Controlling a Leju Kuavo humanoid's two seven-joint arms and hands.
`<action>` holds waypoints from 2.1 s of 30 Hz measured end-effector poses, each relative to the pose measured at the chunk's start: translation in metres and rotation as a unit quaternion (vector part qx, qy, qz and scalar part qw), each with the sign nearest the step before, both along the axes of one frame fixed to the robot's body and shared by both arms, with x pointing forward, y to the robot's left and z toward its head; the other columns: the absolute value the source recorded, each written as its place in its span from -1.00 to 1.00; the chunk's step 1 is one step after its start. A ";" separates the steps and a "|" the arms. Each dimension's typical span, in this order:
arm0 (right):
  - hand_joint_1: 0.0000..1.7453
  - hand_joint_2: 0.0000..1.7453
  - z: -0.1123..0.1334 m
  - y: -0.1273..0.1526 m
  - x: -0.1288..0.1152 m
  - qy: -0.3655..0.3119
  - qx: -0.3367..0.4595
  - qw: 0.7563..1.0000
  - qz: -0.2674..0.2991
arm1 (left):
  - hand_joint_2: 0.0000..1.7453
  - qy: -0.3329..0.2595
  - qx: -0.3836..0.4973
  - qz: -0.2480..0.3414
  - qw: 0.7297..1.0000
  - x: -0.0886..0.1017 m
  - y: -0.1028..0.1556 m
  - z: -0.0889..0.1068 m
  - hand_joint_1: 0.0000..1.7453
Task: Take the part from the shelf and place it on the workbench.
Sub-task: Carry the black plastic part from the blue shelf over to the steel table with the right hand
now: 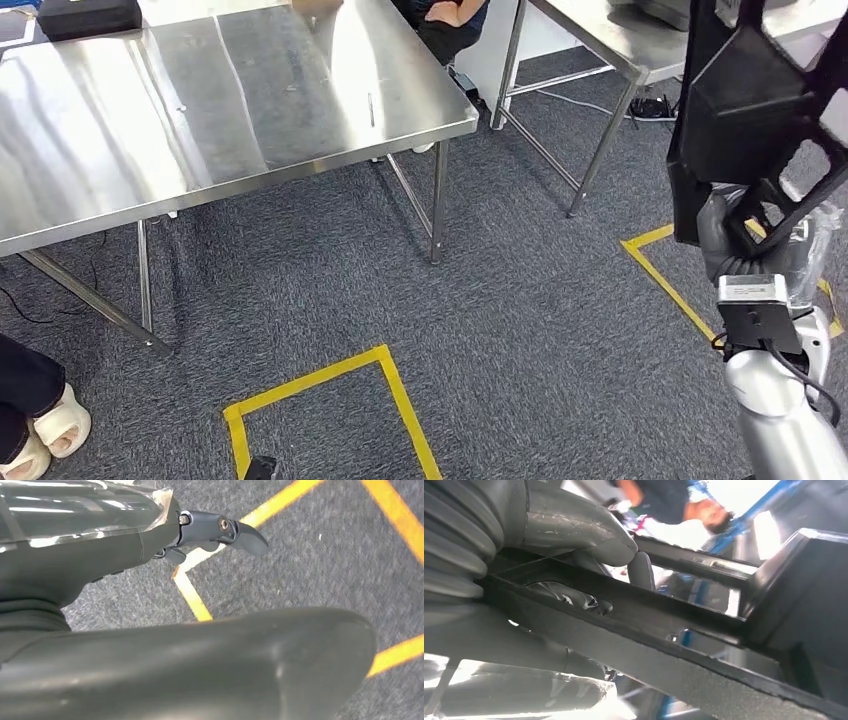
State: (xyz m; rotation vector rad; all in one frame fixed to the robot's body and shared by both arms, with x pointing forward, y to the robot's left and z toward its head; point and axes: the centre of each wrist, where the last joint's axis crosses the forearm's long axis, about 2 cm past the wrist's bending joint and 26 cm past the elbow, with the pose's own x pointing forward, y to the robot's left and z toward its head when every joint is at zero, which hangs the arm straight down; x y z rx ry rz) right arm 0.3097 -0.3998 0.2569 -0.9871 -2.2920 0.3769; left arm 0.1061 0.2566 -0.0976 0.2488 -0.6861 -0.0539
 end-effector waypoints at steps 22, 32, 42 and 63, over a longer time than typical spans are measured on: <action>1.00 1.00 -0.009 0.002 0.006 0.011 -0.005 1.000 0.008 | -1.00 0.003 -0.001 0.001 1.000 0.000 0.001 0.000 -1.00; 1.00 1.00 -0.004 0.006 0.014 0.009 -0.015 1.000 0.020 | -1.00 -0.003 0.000 0.004 1.000 0.007 0.002 0.002 -1.00; 1.00 1.00 -0.007 0.010 0.018 0.017 -0.029 0.999 0.019 | -1.00 -0.001 -0.003 0.007 1.000 0.006 0.000 0.001 -1.00; 1.00 1.00 -0.010 0.012 0.019 0.042 -0.030 0.998 0.032 | -1.00 -0.004 -0.008 0.011 1.000 0.001 -0.003 0.000 -1.00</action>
